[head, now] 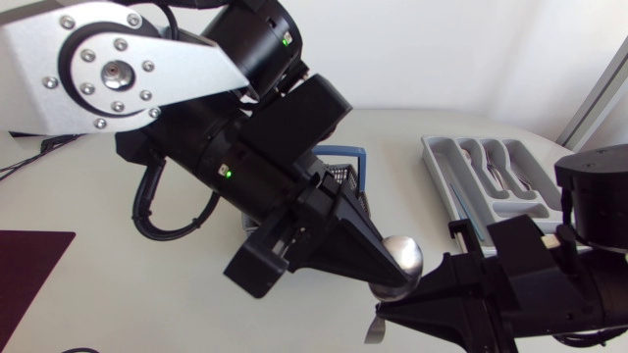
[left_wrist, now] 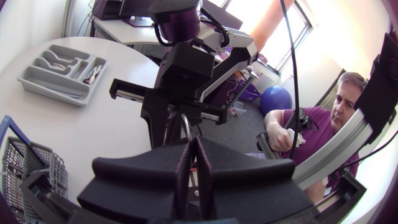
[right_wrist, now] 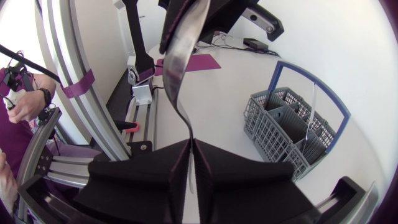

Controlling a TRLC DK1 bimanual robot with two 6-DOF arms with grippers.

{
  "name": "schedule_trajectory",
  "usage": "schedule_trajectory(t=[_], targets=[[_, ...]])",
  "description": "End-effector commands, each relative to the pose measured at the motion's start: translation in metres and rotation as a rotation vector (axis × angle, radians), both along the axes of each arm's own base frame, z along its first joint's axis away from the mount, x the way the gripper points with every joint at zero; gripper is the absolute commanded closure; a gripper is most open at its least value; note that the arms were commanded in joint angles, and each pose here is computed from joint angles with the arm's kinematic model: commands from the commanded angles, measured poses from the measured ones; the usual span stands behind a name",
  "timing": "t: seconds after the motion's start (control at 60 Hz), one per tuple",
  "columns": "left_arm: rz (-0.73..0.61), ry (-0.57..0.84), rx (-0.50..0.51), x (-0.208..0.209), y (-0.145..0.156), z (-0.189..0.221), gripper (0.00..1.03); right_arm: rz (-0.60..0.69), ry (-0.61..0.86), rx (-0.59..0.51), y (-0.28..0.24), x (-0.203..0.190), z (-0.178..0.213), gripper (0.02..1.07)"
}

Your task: Sort the cutlery from the basket into the organizer compartments.

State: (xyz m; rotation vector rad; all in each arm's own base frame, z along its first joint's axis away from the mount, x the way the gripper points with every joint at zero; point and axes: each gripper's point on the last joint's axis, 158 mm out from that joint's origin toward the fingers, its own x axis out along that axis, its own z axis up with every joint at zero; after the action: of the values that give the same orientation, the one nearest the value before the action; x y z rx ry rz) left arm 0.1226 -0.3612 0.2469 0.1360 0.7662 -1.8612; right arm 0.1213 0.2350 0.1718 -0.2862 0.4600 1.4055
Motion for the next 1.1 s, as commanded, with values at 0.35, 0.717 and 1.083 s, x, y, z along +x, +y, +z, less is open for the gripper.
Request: schedule_trajectory(t=[0.35,0.717,1.083], targets=[[0.294,-0.181,-0.18,0.101,0.009,0.094,0.2,-0.046,0.084,-0.102,-0.003,0.01,-0.023,1.02],[0.728,-0.361,-0.058,0.206,0.056,0.091,0.21,-0.561,-0.031,-0.262,-0.083,0.134,-0.03,1.01],[0.817,-0.459,0.289,0.201,0.078,-0.032,0.21,-1.137,-0.048,-0.383,-0.221,0.26,-0.026,1.01]])
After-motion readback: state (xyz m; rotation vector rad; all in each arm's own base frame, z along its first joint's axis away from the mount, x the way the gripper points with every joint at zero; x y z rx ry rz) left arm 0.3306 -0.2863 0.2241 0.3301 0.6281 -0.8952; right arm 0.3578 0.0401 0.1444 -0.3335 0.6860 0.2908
